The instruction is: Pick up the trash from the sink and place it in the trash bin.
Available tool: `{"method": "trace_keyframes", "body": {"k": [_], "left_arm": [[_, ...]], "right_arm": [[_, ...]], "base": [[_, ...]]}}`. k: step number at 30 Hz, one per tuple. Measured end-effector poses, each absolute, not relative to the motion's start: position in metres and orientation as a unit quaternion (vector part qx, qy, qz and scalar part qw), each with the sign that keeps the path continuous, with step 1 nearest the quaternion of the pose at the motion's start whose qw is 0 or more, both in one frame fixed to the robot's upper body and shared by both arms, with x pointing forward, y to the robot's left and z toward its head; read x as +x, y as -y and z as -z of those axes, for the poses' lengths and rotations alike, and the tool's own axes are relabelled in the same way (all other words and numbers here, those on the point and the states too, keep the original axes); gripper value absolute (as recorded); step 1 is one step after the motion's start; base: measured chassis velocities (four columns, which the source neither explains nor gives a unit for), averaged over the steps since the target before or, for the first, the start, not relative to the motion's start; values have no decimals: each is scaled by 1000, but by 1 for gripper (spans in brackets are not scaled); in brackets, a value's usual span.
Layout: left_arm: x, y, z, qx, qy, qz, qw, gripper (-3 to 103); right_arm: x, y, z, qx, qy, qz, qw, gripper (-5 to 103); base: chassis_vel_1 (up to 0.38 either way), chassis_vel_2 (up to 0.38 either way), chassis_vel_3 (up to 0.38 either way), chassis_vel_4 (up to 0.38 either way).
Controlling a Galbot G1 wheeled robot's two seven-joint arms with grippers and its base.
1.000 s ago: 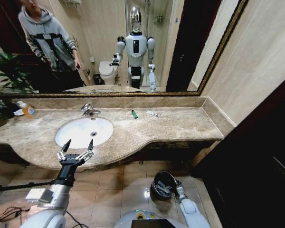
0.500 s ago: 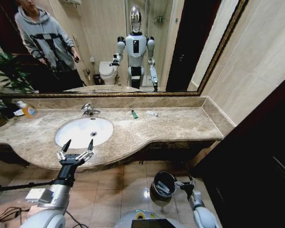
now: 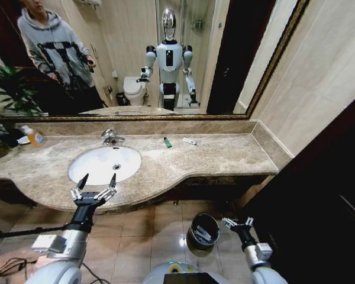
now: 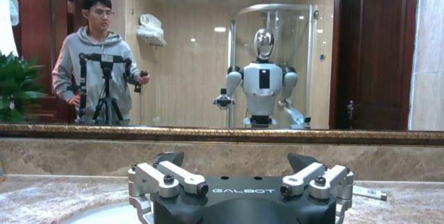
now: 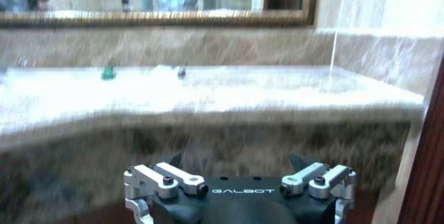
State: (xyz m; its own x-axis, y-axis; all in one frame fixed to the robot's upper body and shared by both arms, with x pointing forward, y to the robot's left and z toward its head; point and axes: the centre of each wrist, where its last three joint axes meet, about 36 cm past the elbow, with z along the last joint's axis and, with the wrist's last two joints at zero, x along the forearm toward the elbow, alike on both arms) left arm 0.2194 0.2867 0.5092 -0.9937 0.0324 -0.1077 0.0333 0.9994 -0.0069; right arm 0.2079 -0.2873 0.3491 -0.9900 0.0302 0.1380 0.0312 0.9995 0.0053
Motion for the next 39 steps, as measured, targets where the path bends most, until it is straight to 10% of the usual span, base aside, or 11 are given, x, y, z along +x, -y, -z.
{"method": "trace_keyframes", "body": {"k": [15,39], "left_arm": [[219,-287,-509,17,-998,4,54,100],[219,-287,-509,16,-998,4,54,100]], "right_arm": [[298,265,-455,61,998,18,-15,100],[478,216,-424,171,985,-10,13,100]], "base": [[0,0,0,0],[0,0,0,0]]}}
